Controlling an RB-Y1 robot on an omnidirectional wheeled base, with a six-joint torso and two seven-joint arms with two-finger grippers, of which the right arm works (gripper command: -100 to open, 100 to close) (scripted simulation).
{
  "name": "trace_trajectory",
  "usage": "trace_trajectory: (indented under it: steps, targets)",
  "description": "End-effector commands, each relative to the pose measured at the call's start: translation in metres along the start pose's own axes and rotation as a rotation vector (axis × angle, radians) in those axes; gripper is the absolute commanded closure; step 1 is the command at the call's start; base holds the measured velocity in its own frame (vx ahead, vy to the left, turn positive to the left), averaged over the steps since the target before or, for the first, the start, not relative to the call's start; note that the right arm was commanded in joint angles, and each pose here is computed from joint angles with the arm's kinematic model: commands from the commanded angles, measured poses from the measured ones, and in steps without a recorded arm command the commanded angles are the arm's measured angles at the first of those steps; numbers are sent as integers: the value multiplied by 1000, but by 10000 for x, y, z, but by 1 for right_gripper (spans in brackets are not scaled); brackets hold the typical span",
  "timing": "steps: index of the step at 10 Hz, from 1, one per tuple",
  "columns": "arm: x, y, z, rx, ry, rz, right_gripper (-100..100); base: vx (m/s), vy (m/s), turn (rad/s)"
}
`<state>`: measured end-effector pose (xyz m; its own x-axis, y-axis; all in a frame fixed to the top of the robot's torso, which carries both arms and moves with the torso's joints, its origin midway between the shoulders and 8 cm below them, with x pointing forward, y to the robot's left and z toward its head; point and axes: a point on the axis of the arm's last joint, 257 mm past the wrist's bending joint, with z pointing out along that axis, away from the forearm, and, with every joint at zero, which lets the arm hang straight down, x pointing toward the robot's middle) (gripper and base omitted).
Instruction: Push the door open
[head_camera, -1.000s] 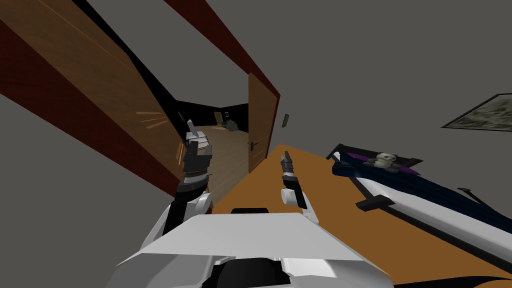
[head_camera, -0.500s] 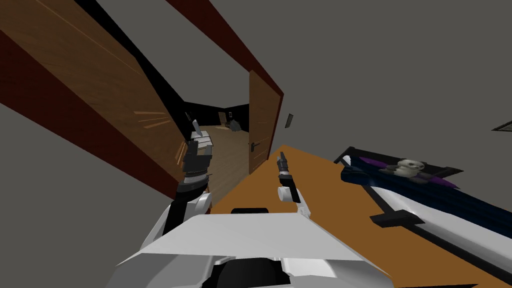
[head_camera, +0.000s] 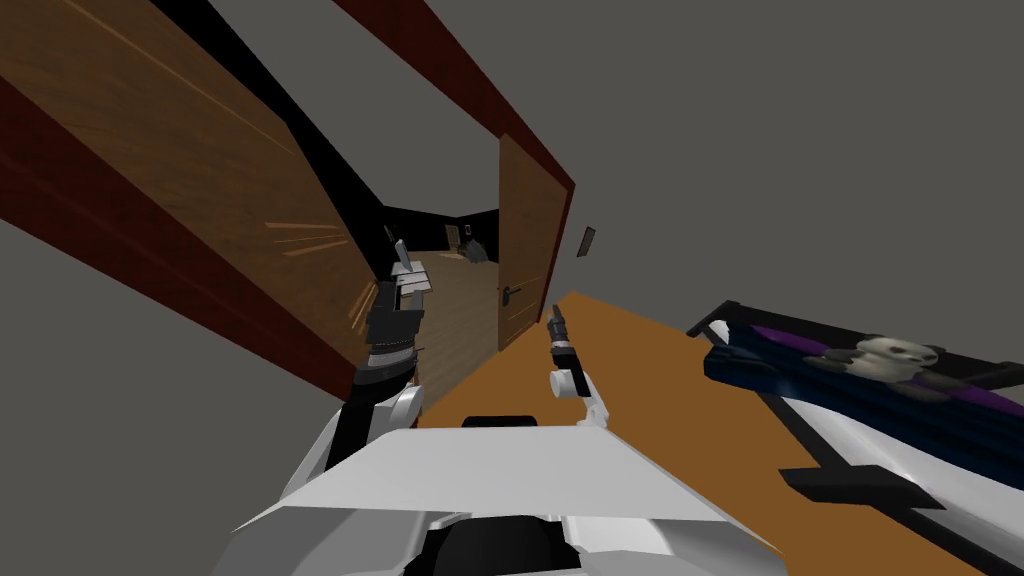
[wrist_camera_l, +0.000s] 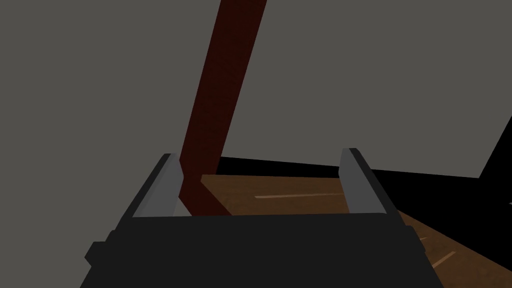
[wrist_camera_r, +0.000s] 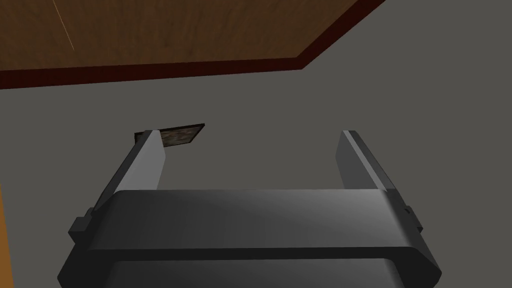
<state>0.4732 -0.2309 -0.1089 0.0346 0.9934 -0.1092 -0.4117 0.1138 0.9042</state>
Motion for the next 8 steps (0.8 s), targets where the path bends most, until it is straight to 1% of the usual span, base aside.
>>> trace_trajectory:
  steps: [1, 2, 3, 8]
  targets:
    - [40, -75, 26, 9, 6, 6, -100, 46, -58, 34]
    - [91, -145, 48, 19, 15, 14, -100, 53, -59, 67]
    - [142, -215, 69, 30, 24, 22, -100, 69, -87, 146]
    - [411, -556, 165, 85, 70, 61, -100, 75, -106, 119]
